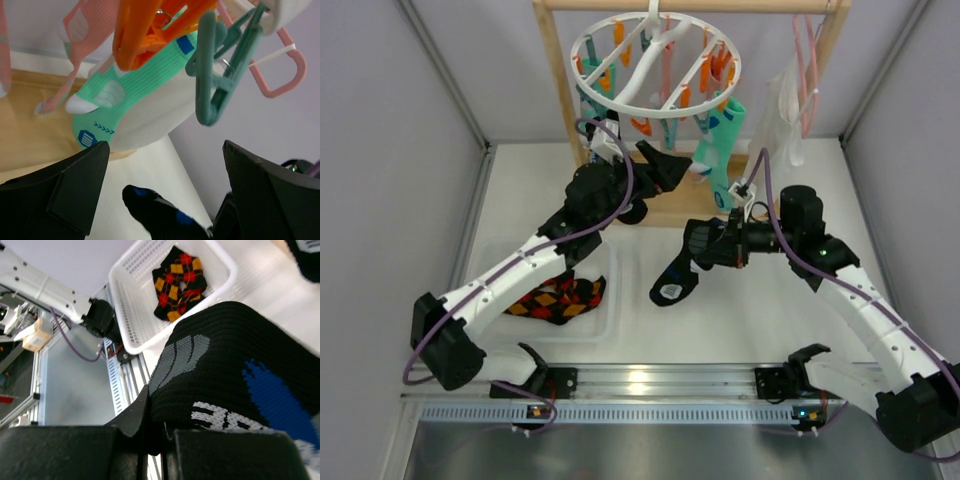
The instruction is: Remove the socks clipped to the hanger
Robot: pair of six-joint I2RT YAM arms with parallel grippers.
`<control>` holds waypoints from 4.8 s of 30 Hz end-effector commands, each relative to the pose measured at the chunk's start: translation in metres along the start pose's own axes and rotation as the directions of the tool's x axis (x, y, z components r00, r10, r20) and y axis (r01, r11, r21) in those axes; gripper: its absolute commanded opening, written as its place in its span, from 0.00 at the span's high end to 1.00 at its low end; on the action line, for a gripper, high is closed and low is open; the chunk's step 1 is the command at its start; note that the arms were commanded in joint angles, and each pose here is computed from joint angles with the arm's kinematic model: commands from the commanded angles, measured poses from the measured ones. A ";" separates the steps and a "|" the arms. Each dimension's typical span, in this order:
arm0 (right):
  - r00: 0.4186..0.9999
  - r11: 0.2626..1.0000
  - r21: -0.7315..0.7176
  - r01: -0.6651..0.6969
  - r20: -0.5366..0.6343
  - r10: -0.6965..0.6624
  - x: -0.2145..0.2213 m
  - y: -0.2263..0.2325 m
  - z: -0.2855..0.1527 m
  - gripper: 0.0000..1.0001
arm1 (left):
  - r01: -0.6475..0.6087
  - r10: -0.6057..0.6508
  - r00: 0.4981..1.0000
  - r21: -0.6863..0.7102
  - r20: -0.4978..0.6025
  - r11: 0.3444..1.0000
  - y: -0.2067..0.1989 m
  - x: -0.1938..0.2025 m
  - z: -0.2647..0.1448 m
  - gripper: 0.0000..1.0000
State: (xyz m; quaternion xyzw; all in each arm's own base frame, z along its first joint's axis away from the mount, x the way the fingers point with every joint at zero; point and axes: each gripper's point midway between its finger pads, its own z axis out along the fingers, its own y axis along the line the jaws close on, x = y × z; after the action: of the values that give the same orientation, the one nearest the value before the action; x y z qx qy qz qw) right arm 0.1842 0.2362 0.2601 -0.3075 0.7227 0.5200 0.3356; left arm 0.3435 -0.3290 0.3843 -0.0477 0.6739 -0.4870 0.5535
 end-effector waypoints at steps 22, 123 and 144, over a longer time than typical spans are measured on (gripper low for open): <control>0.989 0.971 -0.188 0.148 0.031 -0.144 -0.072 0.090 0.205 1.00 | -0.272 0.319 0.946 -0.676 -0.057 0.685 0.068 -0.113 -0.227 0.01; 0.900 0.395 0.884 0.250 -0.061 -0.432 -0.262 -0.011 -0.006 0.36 | -0.847 0.837 0.447 -0.450 -0.316 0.283 0.002 0.096 0.011 1.00; 0.837 0.109 0.969 0.223 -0.133 -0.531 -0.283 -0.027 -0.003 0.86 | -0.836 0.826 0.483 -0.434 -0.291 0.336 0.001 0.098 0.010 1.00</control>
State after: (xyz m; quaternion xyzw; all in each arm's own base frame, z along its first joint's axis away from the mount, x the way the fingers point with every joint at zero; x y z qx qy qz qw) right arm 0.3754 0.2451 0.4523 -0.1596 0.7511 -0.1282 0.6277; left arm 0.3186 -0.3890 0.2979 0.1779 0.7168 0.1024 0.6664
